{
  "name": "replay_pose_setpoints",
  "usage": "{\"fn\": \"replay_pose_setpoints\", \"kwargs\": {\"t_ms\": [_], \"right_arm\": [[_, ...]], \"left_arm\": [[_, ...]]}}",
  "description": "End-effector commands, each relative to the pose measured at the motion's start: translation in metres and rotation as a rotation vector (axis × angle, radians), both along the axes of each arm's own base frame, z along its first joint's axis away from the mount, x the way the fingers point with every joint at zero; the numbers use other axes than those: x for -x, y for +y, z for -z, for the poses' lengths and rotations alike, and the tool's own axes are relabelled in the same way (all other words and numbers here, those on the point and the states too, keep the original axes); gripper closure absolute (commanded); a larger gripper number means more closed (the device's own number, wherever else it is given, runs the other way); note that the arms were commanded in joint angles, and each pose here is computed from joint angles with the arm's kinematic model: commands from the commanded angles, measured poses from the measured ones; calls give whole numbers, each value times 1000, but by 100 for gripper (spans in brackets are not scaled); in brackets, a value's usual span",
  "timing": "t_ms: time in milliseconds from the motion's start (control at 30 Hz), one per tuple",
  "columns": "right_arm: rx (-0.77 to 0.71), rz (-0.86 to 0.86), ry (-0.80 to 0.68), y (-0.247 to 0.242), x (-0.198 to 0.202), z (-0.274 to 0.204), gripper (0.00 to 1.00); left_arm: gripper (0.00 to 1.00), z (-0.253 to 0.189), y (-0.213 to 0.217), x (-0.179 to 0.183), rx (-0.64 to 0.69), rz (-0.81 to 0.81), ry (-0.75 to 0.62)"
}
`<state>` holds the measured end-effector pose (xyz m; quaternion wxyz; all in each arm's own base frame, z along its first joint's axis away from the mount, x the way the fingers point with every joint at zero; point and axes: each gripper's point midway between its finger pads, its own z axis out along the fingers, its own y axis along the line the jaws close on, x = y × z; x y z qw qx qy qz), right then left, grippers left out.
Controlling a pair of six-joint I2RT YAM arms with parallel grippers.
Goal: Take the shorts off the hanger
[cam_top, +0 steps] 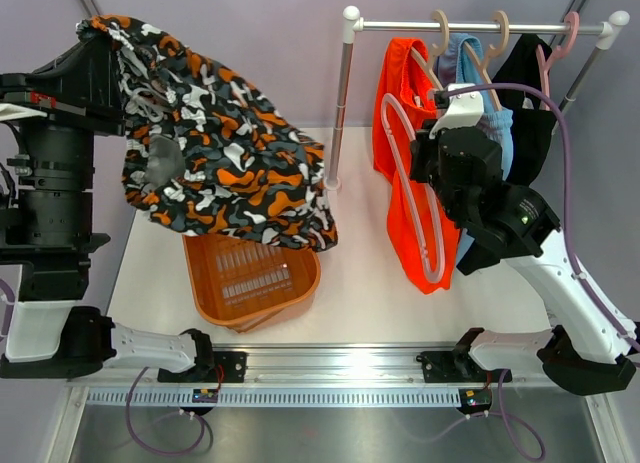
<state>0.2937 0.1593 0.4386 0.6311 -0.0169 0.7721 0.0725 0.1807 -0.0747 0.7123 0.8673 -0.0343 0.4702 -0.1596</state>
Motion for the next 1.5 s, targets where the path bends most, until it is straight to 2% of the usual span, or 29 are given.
{"fn": "replay_pose_setpoints", "kwargs": {"t_ms": [0,167,400,533,567,800,933,967,1033,1067,1100,1133,1200,1233,1333,1400,1433,1467], "right_arm": [[-18,1,-23,-4,2,-8,100],[-15,0,-18,-3,1,-4,100],[-14,-7,0,0,0,6,100],[-14,-17,12,0,3,9,100],[-15,-13,10,-2,4,9,100],[-20,-17,19,-6,10,12,100],[-12,-27,31,-6,13,15,100],[-12,-26,34,-7,13,15,100],[-7,-33,39,-6,14,17,100],[-10,-35,38,-6,15,16,100],[-11,-40,40,-6,15,16,100],[-11,-42,43,-6,16,17,100],[-12,-45,42,-6,17,16,100],[-9,-47,44,-6,17,17,100],[-9,-63,43,-4,18,14,100],[11,-85,49,1,17,14,100],[13,-89,53,3,16,14,100],[18,-98,47,4,15,10,100]], "left_arm": [[100,0,5,-4,1,-85,-17],[100,5,-2,-4,-22,-56,-3],[100,58,-54,-25,-151,-28,98],[100,92,-73,-46,-208,-21,186],[100,105,-86,-50,-218,37,219],[100,170,-97,-83,-238,102,420],[100,219,-92,-102,-185,128,556],[100,230,-94,-100,-158,176,588],[100,269,-80,-115,-140,150,682],[100,280,-83,-112,-98,211,718],[100,317,-81,-118,-93,211,799],[100,335,-67,-125,-56,188,840],[100,361,-66,-120,21,240,892],[100,398,-58,-122,39,215,965],[100,429,-53,-114,117,235,1014],[100,466,-56,-109,150,279,1089],[100,467,-51,-111,169,263,1091],[99,480,-58,-108,183,317,1126]]}}
